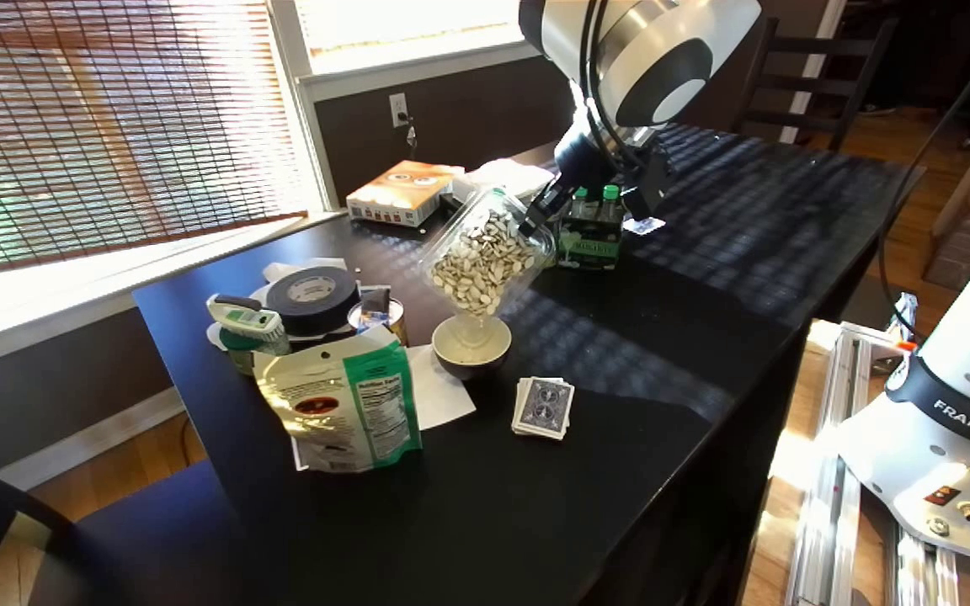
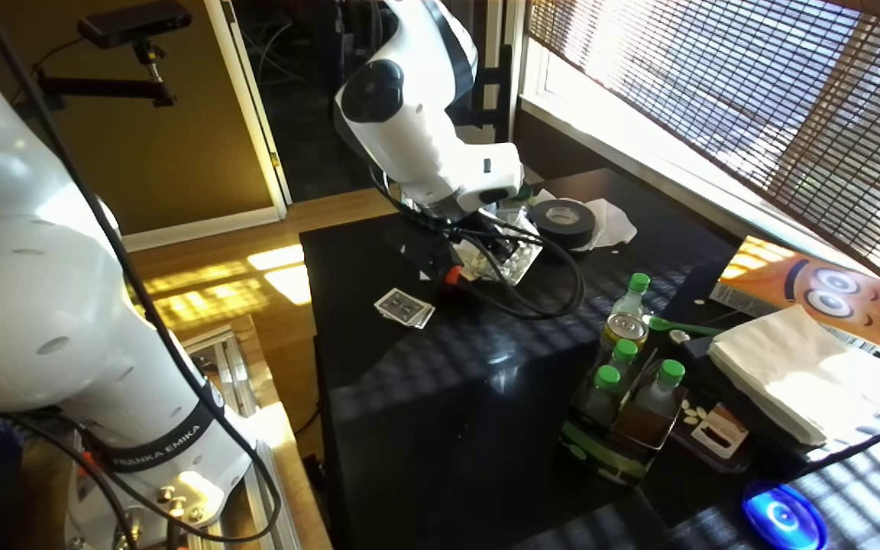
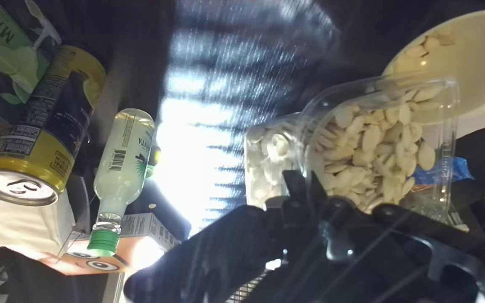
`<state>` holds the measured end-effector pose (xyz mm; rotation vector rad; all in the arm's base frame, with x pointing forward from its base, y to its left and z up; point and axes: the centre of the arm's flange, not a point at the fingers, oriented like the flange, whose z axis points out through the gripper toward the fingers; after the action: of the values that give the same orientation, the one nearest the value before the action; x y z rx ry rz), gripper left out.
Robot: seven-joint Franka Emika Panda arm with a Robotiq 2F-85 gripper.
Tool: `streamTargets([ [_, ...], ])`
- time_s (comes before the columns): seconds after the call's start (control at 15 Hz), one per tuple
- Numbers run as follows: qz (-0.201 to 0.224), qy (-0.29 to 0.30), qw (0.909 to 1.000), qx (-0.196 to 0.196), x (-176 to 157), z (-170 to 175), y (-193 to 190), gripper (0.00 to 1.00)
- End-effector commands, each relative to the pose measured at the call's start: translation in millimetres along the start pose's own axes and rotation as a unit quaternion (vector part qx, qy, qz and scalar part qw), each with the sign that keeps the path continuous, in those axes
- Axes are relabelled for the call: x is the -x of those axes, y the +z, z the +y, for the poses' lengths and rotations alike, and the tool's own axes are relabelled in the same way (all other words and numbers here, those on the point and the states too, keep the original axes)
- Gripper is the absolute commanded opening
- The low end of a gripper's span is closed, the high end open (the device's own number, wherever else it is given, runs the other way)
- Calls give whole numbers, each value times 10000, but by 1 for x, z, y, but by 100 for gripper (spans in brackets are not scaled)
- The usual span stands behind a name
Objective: Pour some of the contents of the clear lunchbox into the ceramic bowl on the left
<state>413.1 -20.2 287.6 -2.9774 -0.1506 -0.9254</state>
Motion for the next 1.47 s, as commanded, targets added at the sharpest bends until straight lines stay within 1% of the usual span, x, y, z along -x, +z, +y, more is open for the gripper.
streamTargets([
  [0.0,123,87,9999,65,-11,-5,-3,1],
  [0.67,364,165,9992,67,-23,-5,-11,1],
  [1.4,533,31,9985,111,-28,-7,-20,1],
])
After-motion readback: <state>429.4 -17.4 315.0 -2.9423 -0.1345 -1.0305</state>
